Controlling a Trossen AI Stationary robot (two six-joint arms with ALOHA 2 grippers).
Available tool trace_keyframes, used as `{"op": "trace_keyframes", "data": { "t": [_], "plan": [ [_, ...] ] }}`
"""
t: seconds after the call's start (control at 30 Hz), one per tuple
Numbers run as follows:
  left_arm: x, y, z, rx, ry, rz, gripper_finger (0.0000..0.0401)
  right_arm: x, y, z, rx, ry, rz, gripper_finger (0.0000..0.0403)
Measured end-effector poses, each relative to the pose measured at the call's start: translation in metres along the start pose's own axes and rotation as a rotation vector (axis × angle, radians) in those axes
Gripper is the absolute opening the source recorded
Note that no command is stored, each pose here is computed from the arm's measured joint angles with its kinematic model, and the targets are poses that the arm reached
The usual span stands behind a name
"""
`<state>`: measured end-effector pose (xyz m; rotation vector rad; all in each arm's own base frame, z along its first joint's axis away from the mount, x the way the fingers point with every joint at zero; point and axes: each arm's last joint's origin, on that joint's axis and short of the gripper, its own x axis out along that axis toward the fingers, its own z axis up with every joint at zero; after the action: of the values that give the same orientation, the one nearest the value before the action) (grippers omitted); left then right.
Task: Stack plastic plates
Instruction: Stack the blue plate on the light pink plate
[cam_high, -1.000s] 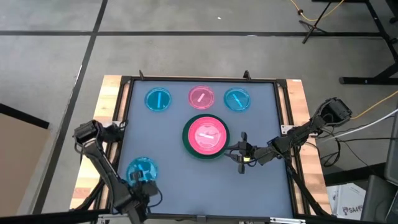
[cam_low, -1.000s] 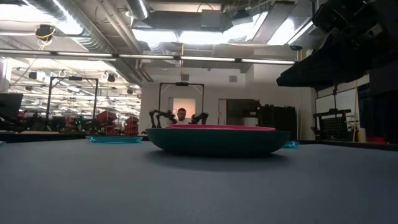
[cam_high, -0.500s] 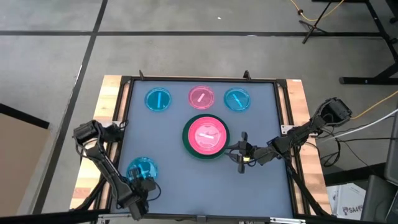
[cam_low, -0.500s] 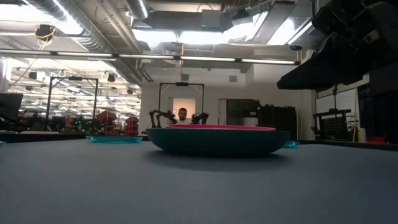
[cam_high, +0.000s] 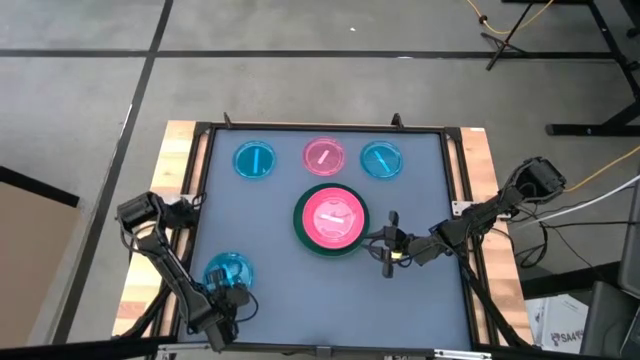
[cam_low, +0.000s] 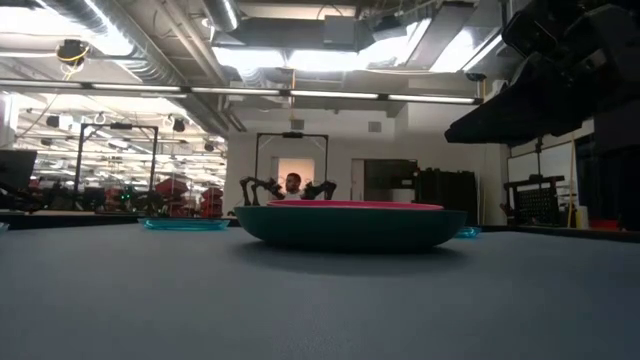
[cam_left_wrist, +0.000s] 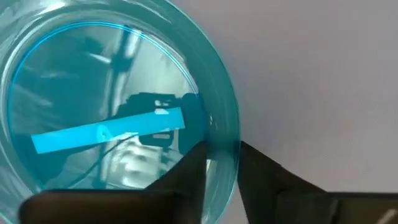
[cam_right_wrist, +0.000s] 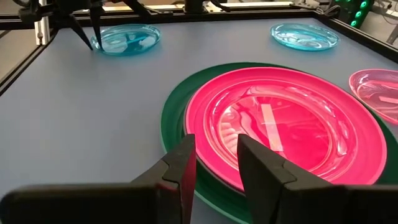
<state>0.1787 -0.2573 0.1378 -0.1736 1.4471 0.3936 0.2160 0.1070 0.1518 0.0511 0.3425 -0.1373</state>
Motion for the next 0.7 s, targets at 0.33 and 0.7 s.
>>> {"op": "trace_keyframes", "data": {
  "t": [0.33, 0.7],
  "plan": [
    [0.0, 0.002, 0.003, 0.027, -0.025, 0.029, 0.0005, 0.0, 0.0, 0.0, -0.003, 0.0, 0.0, 0.0108],
    [-0.032, -0.005, 0.039, 0.119, -0.115, 0.057, 0.0001, 0.0, 0.0, 0.0, -0.003, 0.0, 0.0, 0.0108]
  ]
}}
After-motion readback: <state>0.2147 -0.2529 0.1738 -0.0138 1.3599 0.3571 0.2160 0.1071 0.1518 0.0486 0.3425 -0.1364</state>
